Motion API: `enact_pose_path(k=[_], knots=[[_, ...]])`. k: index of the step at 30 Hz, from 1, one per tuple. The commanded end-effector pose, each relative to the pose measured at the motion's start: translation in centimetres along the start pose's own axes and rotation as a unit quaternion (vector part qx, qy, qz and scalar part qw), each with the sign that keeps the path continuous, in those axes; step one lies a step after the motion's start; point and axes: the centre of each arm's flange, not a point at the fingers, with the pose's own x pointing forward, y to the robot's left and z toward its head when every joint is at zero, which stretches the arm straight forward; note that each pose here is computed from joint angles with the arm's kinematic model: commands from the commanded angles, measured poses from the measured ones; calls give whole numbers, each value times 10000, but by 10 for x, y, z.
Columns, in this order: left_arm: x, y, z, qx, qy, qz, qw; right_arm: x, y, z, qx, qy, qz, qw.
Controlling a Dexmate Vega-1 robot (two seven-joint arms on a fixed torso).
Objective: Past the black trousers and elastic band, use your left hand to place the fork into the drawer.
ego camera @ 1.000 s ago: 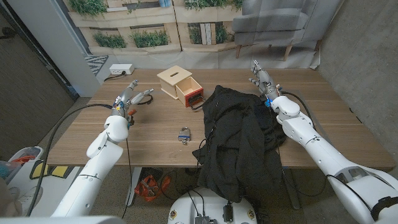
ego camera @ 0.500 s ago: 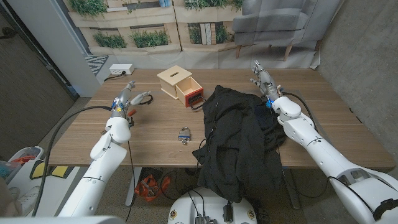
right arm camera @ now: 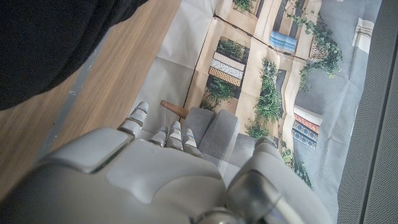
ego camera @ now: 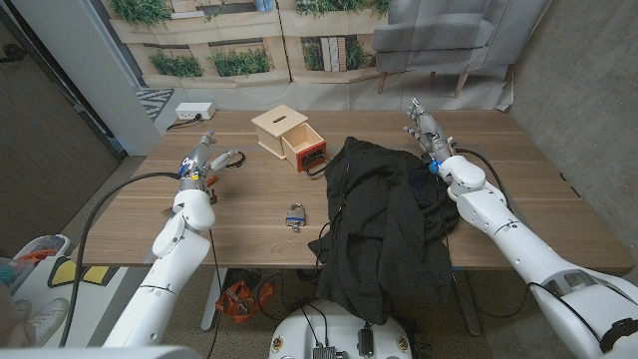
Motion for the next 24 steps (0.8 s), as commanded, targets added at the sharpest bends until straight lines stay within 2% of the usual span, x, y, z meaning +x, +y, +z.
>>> enact_pose_path(k=[1,15,24], knots=[[1,2,2,417,66,199,9989,3,-4,-1,-47,6,13,10000],[3,2,2,632,104,312,9975,7,-7,-3,-79,31,-50,10000],[-1,4,1,778,278,364,9959,10,-10,-2,-76,7,-42,10000]])
